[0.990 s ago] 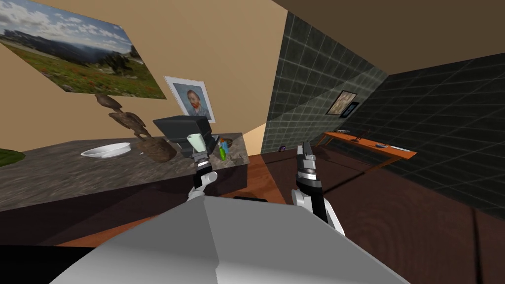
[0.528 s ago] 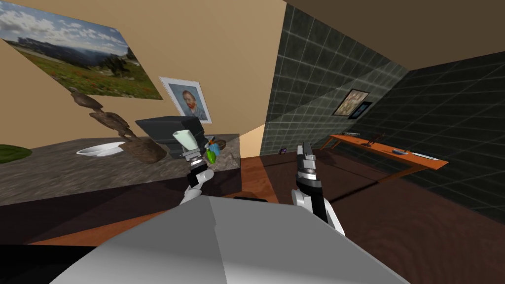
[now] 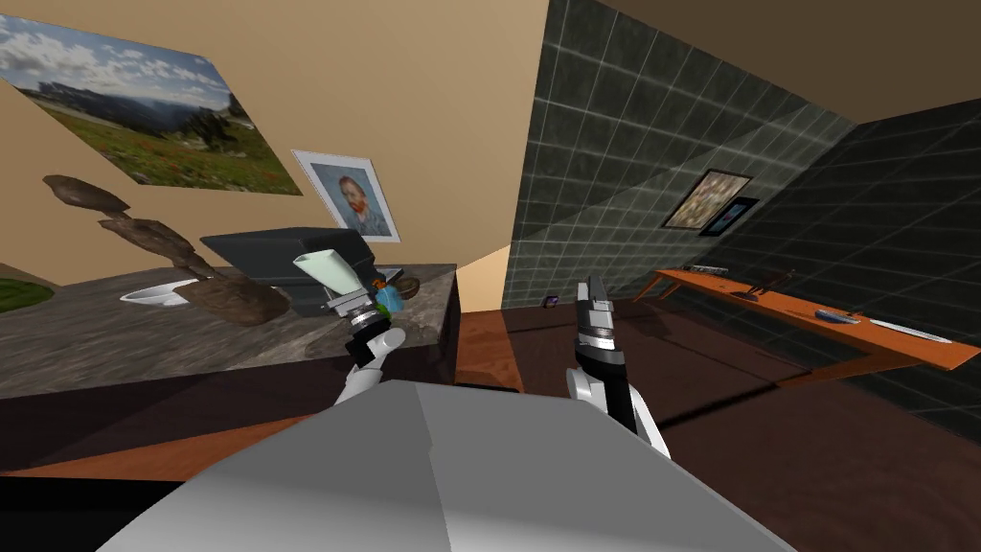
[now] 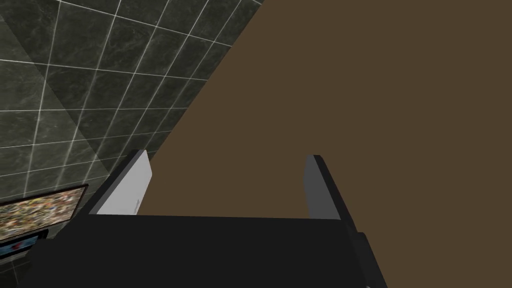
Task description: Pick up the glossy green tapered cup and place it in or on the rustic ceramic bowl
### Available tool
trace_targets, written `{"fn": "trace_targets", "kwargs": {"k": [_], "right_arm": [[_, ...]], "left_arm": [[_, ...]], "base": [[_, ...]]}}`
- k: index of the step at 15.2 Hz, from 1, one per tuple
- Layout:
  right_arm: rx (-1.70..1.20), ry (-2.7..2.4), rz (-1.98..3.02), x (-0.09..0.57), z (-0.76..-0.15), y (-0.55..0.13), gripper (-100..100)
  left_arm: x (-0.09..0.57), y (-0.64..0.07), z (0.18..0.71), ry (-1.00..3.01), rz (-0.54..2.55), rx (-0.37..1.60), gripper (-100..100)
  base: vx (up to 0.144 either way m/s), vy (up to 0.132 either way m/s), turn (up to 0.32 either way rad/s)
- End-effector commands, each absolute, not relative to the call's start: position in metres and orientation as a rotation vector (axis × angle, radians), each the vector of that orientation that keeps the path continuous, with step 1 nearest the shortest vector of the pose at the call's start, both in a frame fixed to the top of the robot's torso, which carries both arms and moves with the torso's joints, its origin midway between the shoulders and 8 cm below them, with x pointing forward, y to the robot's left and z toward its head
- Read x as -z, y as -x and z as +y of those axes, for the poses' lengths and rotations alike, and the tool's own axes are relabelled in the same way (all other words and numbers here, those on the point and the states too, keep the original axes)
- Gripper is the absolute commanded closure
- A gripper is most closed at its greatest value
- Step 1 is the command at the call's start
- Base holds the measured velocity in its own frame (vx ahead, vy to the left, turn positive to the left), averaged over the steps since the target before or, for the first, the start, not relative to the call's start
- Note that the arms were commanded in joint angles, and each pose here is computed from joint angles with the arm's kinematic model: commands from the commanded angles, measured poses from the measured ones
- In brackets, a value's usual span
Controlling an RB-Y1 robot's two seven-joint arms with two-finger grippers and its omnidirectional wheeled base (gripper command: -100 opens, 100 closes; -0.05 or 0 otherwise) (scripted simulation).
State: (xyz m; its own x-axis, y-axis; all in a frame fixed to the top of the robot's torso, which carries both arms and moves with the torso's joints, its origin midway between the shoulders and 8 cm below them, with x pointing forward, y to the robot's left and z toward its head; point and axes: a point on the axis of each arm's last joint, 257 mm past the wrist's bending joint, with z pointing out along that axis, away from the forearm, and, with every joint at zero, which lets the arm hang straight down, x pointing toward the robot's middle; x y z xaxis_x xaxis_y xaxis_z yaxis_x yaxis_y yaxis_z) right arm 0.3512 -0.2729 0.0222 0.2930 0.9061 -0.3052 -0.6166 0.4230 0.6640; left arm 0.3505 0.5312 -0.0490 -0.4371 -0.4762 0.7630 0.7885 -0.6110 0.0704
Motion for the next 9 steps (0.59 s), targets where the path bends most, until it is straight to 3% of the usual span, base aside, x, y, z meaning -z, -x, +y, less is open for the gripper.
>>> {"fn": "trace_targets", "kwargs": {"k": [1, 5, 9], "right_arm": [[-1.065, -0.469, 0.724, -0.022, -0.273, -0.351, 0], [-1.064, -0.469, 0.724, -0.022, -0.273, -0.351, 0], [-1.064, -0.469, 0.725, -0.022, -0.273, -0.351, 0]], "left_arm": [[0.048, -0.34, 0.541, 0.909, -0.566, 2.064, 100], [0.049, -0.316, 0.563, 0.877, -0.619, 2.004, 100], [0.054, -0.29, 0.584, 0.858, -0.671, 1.934, 100]], "base": [[0.243, -0.236, 0.086], [0.288, -0.203, 0.096], [0.331, -0.117, 0.079]]}}
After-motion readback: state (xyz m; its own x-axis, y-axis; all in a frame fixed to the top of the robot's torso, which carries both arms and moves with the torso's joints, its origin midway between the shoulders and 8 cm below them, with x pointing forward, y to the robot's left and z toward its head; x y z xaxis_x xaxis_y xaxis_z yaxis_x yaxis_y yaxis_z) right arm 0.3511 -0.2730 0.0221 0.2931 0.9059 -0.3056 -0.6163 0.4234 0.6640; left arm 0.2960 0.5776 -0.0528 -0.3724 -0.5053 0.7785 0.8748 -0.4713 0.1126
